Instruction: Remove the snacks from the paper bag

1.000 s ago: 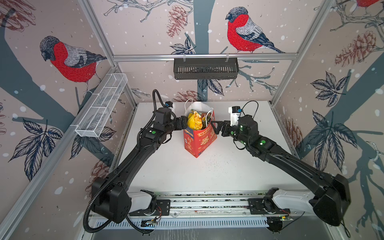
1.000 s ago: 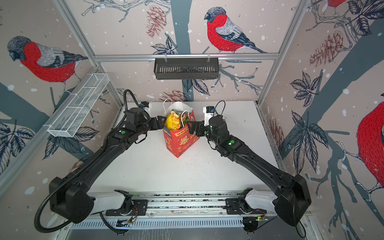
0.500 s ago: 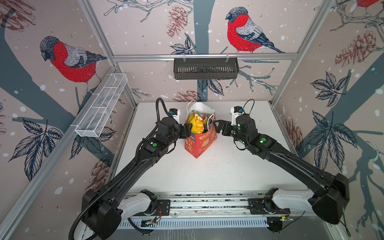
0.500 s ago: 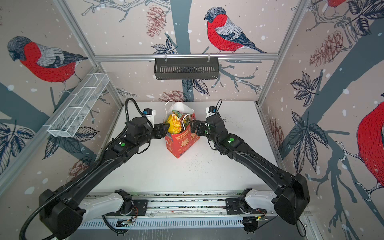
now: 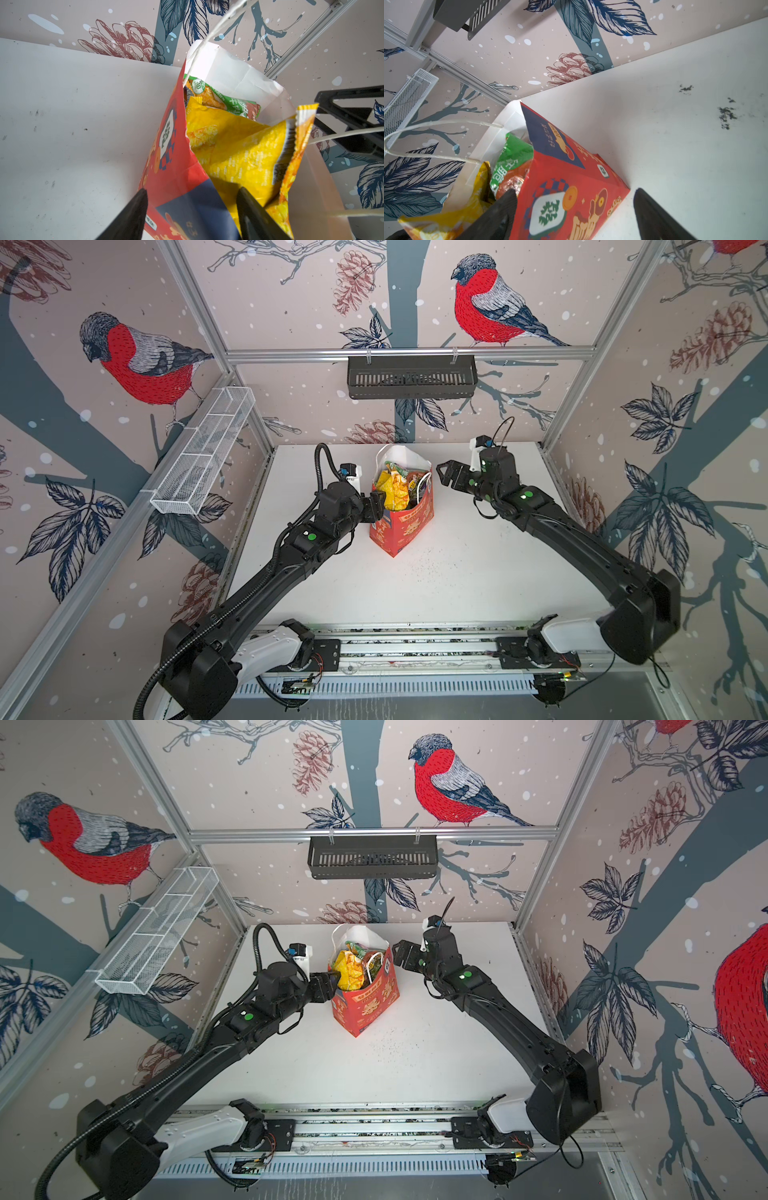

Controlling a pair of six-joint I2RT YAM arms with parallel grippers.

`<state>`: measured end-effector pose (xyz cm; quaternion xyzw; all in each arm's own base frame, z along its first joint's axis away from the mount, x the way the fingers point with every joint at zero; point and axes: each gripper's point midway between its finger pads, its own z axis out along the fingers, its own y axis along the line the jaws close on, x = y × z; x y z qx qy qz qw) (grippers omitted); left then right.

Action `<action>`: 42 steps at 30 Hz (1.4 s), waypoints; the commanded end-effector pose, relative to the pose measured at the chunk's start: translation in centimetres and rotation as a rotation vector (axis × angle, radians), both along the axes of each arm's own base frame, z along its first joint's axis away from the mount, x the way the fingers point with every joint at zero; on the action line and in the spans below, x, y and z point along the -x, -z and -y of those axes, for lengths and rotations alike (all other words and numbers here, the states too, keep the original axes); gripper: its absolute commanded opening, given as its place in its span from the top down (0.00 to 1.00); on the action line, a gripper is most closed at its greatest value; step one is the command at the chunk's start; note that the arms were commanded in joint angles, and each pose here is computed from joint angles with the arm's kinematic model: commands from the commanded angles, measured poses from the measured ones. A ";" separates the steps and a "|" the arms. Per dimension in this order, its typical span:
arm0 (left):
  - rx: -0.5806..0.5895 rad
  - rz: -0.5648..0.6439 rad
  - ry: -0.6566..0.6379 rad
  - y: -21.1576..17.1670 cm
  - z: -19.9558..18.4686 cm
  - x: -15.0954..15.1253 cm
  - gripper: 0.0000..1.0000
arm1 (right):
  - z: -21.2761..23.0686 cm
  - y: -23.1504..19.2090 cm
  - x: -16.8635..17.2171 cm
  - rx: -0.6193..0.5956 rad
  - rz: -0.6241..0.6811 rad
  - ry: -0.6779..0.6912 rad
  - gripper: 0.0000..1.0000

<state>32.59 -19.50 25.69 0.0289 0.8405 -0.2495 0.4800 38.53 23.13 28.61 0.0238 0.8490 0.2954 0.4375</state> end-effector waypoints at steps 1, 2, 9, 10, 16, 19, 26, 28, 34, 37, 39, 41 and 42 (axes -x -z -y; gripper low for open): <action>-0.032 0.011 -0.019 0.3 -0.3 -0.2 0.31 | -1.1 0.1 -0.5 0.036 0.003 -0.047 0.12; -0.034 0.011 -0.019 0.3 -0.3 -0.2 0.32 | -1.3 0.3 -0.8 0.048 -0.003 -0.048 0.12; -0.063 0.044 -0.031 -0.2 -0.3 0.0 0.32 | -3.0 2.3 -1.8 0.120 -0.062 -0.082 0.13; -0.073 0.044 -0.034 0.0 -0.3 0.0 0.32 | -3.3 2.4 -1.9 0.130 -0.066 -0.090 0.13; -0.099 0.034 -0.027 0.8 0.2 0.3 0.32 | -4.1 2.3 -2.3 0.205 -0.072 -0.104 0.23; -0.111 0.043 -0.028 0.9 0.4 0.3 0.32 | -3.9 2.0 -2.8 0.254 -0.057 -0.098 0.31; -0.121 0.047 -0.022 1.0 0.6 0.4 0.31 | -5.1 3.1 -4.3 0.357 -0.096 -0.195 0.45; -0.122 0.049 -0.024 0.9 0.5 0.4 0.31 | -5.3 3.3 -4.8 0.388 -0.108 -0.212 0.50; -0.132 0.058 -0.037 0.7 0.2 0.4 0.31 | -5.8 4.0 -6.1 0.450 -0.136 -0.232 0.79; -0.140 0.064 -0.046 0.5 0.0 0.3 0.30 | -5.9 4.2 -6.4 0.472 -0.140 -0.235 0.97; -0.142 0.065 -0.052 0.4 -0.2 0.3 0.28 | -5.9 4.1 -6.5 0.485 -0.133 -0.229 0.98; -0.140 0.070 -0.052 0.1 -0.2 0.3 0.24 | -5.5 3.5 -6.7 0.496 -0.116 -0.213 0.99; -0.140 0.072 -0.055 -0.1 -0.2 0.3 0.21 | -5.4 3.1 -6.8 0.499 -0.102 -0.207 0.99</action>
